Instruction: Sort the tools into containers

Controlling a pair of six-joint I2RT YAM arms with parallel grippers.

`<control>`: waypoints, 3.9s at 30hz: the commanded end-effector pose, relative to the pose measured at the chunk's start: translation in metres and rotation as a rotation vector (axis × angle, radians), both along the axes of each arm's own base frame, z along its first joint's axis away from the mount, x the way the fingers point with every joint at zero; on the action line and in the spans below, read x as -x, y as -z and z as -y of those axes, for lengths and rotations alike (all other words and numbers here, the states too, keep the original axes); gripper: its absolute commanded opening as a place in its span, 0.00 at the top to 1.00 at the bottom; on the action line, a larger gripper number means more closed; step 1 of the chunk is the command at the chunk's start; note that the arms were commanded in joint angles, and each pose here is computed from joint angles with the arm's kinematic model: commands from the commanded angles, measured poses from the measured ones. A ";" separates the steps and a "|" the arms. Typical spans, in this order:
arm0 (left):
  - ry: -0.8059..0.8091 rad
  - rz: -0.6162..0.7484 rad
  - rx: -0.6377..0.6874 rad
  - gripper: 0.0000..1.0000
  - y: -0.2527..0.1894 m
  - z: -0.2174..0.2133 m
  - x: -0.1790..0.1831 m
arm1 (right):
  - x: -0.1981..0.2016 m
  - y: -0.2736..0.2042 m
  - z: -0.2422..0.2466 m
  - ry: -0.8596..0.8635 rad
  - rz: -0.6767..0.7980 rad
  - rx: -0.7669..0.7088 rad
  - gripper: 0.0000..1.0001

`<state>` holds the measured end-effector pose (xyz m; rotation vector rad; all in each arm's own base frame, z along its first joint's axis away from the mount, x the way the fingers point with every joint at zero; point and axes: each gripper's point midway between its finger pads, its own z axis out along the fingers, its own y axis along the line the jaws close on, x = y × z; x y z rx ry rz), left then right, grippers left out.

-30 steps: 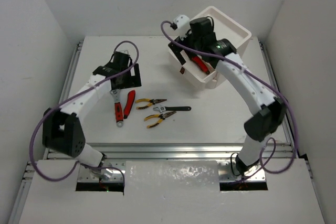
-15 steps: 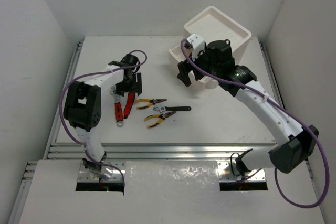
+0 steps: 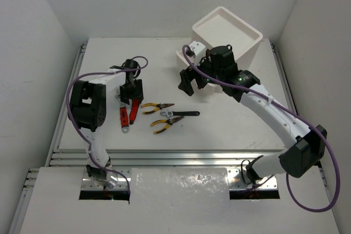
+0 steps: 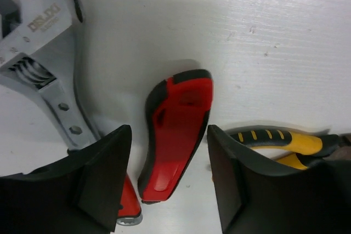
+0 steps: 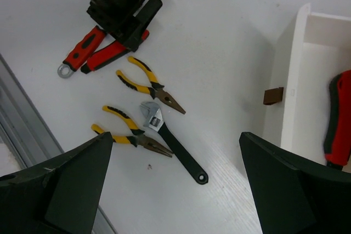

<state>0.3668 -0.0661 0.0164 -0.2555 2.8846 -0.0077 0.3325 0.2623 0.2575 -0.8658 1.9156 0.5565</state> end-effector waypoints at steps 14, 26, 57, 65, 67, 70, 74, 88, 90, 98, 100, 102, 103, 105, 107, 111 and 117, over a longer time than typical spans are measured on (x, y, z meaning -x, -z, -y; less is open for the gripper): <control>-0.040 0.183 0.058 0.99 -0.062 0.016 -0.012 | 0.029 -0.004 -0.047 -0.107 -0.127 -0.279 0.01; 0.014 0.519 0.560 1.00 -0.194 0.125 0.015 | 0.020 0.045 -0.107 0.051 -0.302 -0.507 0.01; -0.135 0.896 0.058 0.00 -0.282 0.000 0.054 | -0.127 0.037 0.064 0.323 0.102 0.475 1.00; -0.095 0.799 -0.035 0.00 -0.220 -0.010 0.063 | -0.156 0.015 0.064 0.365 0.112 0.450 0.28; -0.094 0.790 -0.035 0.00 -0.211 -0.010 0.064 | -0.146 0.012 0.035 0.311 0.111 0.380 0.28; -0.083 0.787 -0.019 0.00 -0.206 -0.010 0.066 | -0.128 0.019 -0.003 0.263 0.125 0.314 0.46; -0.069 0.795 -0.003 0.00 -0.206 -0.008 0.067 | -0.124 0.074 -0.035 0.238 0.005 0.293 0.91; -0.036 0.771 0.012 0.00 -0.198 -0.002 0.066 | -0.198 0.101 0.051 0.595 0.168 0.705 1.00; -0.030 0.767 0.016 0.00 -0.197 -0.001 0.066 | -0.204 0.092 0.067 0.637 0.182 0.683 1.00; -0.025 0.762 0.019 0.00 -0.195 0.000 0.066 | -0.217 0.099 0.095 0.547 0.171 0.681 1.00; -0.022 0.762 0.020 0.00 -0.194 0.000 0.066 | -0.215 0.107 0.094 0.466 0.135 0.684 0.99; -0.021 0.760 0.020 0.00 -0.194 0.000 0.065 | -0.204 0.114 0.092 0.397 0.116 0.684 0.95; -0.019 0.754 0.020 0.00 -0.192 0.001 0.065 | -0.201 0.116 0.088 0.360 0.113 0.685 0.95; -0.014 0.750 0.023 0.00 -0.191 0.002 0.064 | -0.190 0.123 0.079 0.290 0.077 0.653 0.96; -0.013 0.748 0.023 0.00 -0.191 0.002 0.064 | -0.183 0.127 0.070 0.260 0.046 0.608 0.97; -0.013 0.747 0.023 0.00 -0.190 0.003 0.064 | -0.169 0.118 0.060 0.242 0.036 0.515 0.91; -0.006 0.742 0.029 0.00 -0.189 0.004 0.063 | -0.155 0.128 0.040 0.113 -0.049 0.496 1.00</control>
